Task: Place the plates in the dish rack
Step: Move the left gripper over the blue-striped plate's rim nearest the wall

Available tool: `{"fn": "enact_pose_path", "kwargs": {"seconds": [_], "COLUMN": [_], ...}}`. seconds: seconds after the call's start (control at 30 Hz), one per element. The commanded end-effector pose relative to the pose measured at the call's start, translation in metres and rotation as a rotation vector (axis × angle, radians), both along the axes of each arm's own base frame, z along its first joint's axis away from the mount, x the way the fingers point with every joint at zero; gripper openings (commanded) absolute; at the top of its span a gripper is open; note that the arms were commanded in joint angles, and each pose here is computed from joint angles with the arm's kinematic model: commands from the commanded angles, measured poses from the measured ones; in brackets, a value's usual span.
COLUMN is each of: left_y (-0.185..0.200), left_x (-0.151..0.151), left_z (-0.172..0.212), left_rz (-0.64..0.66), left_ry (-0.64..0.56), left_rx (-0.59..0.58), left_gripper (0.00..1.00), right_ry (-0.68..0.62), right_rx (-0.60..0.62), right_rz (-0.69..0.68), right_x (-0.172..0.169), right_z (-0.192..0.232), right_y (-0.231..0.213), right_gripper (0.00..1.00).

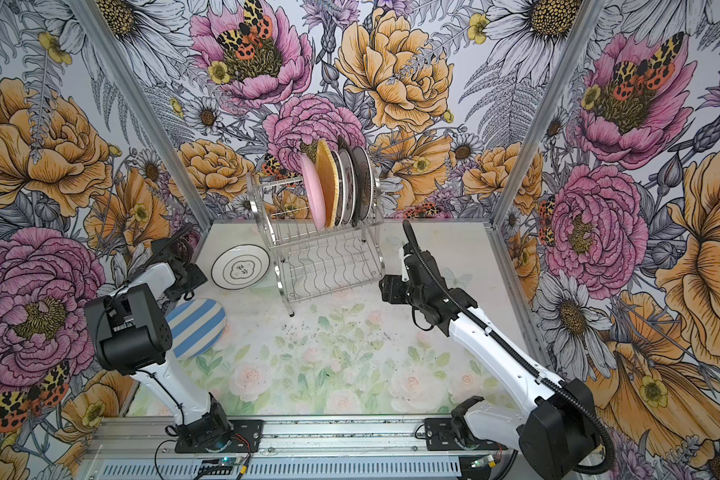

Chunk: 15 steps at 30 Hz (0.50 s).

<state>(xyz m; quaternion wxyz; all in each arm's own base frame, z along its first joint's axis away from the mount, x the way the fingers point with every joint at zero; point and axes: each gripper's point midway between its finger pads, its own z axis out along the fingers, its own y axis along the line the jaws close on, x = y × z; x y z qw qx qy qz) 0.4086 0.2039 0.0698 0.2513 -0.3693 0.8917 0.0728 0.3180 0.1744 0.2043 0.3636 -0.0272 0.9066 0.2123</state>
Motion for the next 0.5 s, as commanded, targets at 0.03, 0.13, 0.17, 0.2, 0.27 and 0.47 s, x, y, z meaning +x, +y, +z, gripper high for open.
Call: {"fn": "enact_pose_path", "kwargs": {"seconds": [0.03, 0.13, 0.17, 0.2, 0.27, 0.47], "left_y": [0.017, 0.021, 0.022, 0.023, 0.025, 0.034], "left_x": [0.005, 0.004, 0.003, 0.002, 0.0, -0.011], "left_z": [-0.005, -0.013, -0.014, -0.015, -0.017, -0.02], "left_rz": [0.026, 0.034, 0.037, 0.042, 0.048, 0.081], "left_ry": [-0.001, 0.013, 0.014, 0.019, 0.025, 0.054], "left_rx": [0.012, 0.003, 0.003, 0.004, 0.005, 0.011], "left_gripper": [0.7, 0.7, 0.7, 0.7, 0.69, 0.69], "right_ry": [-0.02, -0.019, -0.019, -0.017, -0.018, -0.014], "right_rx": [0.033, 0.036, 0.037, 0.036, 0.04, 0.044], "right_rz": [0.002, 0.005, 0.005, 0.005, 0.007, 0.015], "right_x": [0.003, 0.005, 0.005, 0.006, 0.007, 0.008], "right_z": [0.009, 0.009, 0.01, 0.01, 0.011, 0.01], "right_y": [0.002, 0.003, 0.003, 0.003, 0.004, 0.006], "right_gripper": [0.7, 0.7, 0.7, 0.7, 0.7, 0.7]}}
